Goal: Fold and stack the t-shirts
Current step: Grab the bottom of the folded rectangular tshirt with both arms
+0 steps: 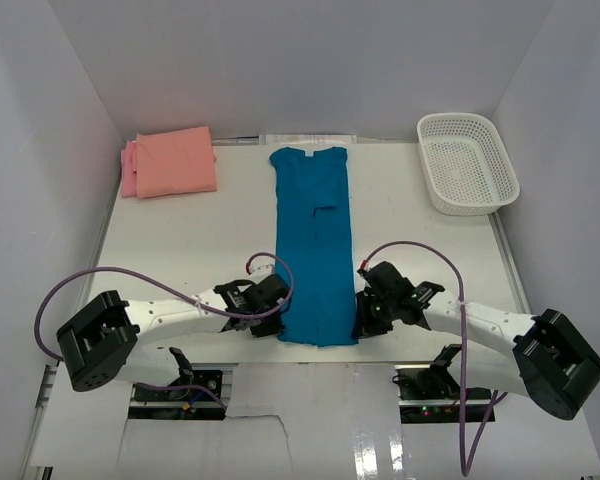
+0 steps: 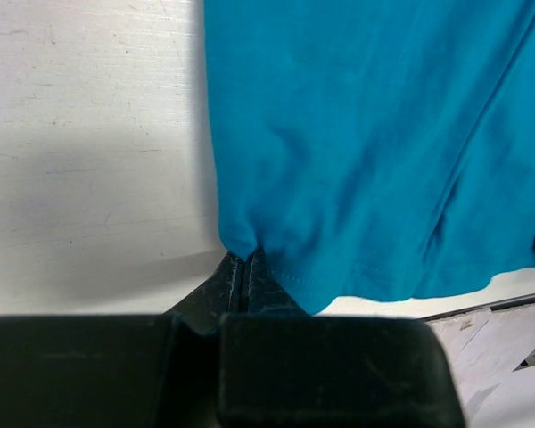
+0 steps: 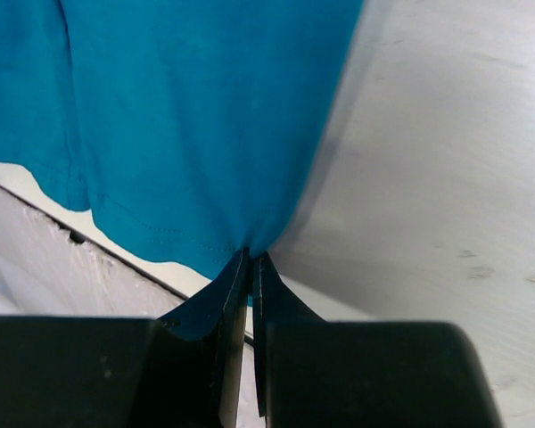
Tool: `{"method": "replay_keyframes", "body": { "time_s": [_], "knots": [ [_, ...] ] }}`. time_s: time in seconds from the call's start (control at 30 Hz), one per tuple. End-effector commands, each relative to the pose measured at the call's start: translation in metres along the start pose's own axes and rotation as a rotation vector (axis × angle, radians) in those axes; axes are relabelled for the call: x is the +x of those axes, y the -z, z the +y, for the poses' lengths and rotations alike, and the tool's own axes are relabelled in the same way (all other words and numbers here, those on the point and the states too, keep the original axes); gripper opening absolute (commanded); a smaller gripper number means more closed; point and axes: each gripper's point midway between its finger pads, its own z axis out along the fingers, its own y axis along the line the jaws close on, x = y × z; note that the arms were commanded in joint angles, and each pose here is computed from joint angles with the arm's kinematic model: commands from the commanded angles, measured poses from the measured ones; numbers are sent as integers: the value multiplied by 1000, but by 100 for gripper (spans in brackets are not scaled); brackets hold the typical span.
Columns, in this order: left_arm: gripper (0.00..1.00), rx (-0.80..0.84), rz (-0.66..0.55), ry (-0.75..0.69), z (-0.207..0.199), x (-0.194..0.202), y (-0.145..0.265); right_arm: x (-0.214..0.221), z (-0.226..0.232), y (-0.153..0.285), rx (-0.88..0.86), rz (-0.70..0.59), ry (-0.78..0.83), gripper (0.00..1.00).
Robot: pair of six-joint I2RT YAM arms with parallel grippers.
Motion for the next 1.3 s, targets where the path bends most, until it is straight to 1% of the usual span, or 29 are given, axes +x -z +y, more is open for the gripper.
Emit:
{"method": "replay_keyframes", "body": {
  "time_s": [0.0, 0.13, 0.27, 0.37, 0.47, 0.63, 0.73, 0.87, 0.9, 1.07, 1.1, 1.2, 1.27],
  "knots": [
    [0, -90, 22, -16, 28, 5, 0, 15, 2, -5, 19, 62, -8, 8],
    [0, -46, 8, 1, 23, -5, 13, 8, 11, 0, 7, 49, 6, 8],
    [0, -77, 7, -11, 31, -15, 29, -4, 9, 15, 72, 21, 27, 8],
    [0, -53, -7, -3, 32, -22, 36, -7, 16, 21, 55, 22, 44, 8],
    [0, -1, -20, -1, 20, -29, 40, -10, 22, 21, 32, 17, 52, 8],
    [0, 42, 15, -31, -1, -32, 34, -17, 32, 21, 4, 19, 71, 8],
    [0, 60, 3, -44, -10, -41, 37, -32, 38, 25, 21, -5, 87, 8],
    [0, 54, -66, -63, -14, -69, 48, -53, 50, 34, 28, -43, 117, 8],
    [0, 18, -82, -69, -5, -78, 49, -58, 48, 34, 56, -50, 121, 8],
    [0, -23, -174, -67, 3, -115, 57, -83, 52, 43, 106, -107, 156, 8],
    [0, -22, -200, -50, 2, -128, 60, -90, 56, 46, 105, -125, 160, 8],
    [0, -14, -244, -59, -4, -150, 58, -103, 57, 46, 117, -138, 170, 8],
    [0, -14, -285, -68, -14, -169, 62, -121, 53, 47, 163, -180, 167, 8]
  ]
}}
